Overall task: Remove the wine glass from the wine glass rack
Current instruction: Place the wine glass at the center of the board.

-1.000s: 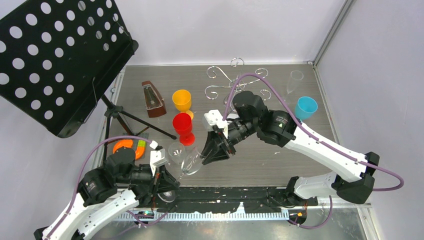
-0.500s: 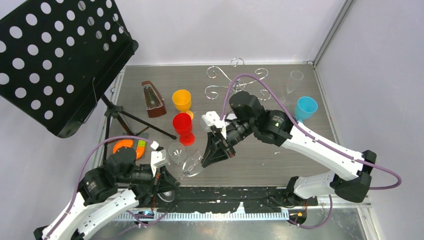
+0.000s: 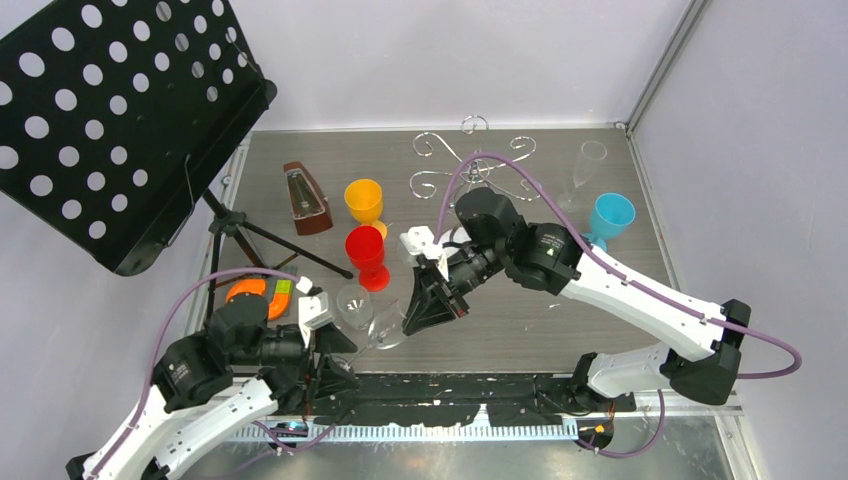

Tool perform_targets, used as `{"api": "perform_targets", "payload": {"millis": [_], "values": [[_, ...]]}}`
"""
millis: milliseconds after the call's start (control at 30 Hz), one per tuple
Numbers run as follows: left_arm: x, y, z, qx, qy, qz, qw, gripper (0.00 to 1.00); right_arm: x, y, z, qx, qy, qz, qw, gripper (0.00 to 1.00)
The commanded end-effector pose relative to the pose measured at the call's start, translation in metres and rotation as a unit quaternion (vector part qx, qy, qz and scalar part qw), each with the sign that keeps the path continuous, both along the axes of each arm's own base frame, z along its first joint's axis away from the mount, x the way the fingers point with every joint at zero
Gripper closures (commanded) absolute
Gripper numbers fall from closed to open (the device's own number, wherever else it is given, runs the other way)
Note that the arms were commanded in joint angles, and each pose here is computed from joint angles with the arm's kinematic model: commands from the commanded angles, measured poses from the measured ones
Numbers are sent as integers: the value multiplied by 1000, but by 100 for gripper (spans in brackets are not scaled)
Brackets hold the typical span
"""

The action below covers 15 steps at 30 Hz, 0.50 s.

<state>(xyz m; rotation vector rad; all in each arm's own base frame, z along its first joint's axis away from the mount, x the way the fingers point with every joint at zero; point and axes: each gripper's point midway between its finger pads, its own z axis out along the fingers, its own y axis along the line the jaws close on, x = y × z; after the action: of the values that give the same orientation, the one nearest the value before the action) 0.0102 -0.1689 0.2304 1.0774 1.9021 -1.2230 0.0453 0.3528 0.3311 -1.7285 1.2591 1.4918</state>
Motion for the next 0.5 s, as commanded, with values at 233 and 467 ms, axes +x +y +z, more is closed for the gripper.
{"api": "perform_targets", "payload": {"millis": [233,467], "values": [[21,2,30,-18,-33,62,997,16,3,-38,14,-20,-42,-82,996,94],[33,-5,45,-42,-28,93,994,12,19,-77,12,-85,-58,-192,976,94]]}}
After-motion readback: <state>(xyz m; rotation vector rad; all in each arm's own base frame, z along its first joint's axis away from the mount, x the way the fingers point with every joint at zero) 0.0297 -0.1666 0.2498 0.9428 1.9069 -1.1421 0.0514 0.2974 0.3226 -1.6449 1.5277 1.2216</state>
